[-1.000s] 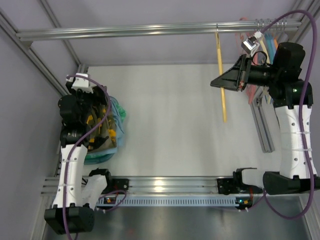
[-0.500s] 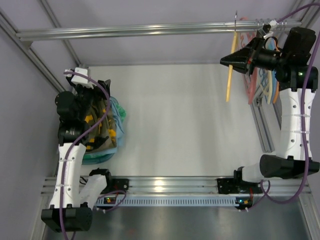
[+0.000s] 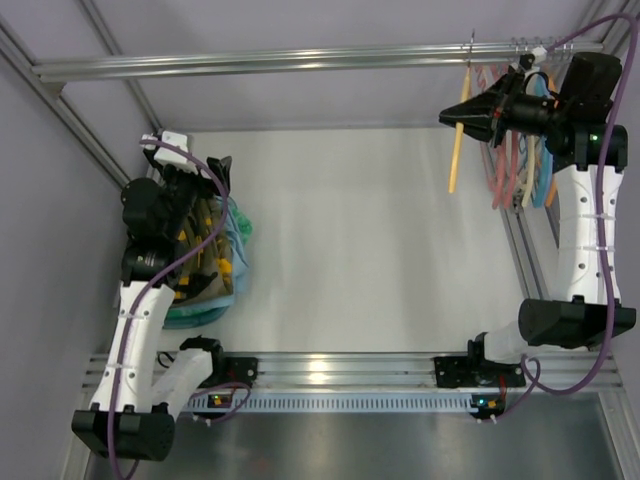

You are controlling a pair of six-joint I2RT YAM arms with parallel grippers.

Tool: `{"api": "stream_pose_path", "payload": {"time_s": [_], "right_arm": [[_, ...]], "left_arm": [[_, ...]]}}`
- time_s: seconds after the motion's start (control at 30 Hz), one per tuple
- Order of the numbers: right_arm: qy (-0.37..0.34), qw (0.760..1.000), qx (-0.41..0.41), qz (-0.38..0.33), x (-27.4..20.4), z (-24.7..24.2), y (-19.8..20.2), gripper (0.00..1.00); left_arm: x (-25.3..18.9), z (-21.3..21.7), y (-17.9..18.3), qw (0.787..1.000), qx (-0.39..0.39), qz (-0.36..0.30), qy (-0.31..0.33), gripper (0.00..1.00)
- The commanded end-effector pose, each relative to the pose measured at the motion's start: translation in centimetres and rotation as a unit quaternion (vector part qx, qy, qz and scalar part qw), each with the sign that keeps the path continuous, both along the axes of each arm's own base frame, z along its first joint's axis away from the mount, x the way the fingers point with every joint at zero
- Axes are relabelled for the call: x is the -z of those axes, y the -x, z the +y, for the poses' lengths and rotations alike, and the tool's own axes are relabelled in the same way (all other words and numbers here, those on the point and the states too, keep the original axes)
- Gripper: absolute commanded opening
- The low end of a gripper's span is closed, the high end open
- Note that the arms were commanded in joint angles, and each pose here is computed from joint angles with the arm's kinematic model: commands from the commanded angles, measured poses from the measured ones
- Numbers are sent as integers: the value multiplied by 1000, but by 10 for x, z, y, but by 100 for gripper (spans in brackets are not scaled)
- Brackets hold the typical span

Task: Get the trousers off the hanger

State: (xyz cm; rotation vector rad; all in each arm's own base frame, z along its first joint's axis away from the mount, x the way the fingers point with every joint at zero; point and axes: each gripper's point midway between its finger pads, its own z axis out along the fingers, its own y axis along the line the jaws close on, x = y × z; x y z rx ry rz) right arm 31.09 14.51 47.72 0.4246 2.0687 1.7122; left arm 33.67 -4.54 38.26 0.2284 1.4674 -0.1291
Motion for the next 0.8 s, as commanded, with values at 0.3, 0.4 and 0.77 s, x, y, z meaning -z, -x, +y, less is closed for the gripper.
{"api": "stream_pose_path", "payload": {"time_s": [0.3,0.4,0.77], "right_arm": [[77,989,90,-85,4,-20,-17,29],[97,986,102,-93,10,-23,-12,37],[210,953,176,-130,35,-48,10,67]], "left_arm": [[-33,-8,-2,999,8,-48,-16,89],[-32,-10,-5,999,13,-46,-19,89],[-25,-14,-11,999,25,-39,-22,90]]}}
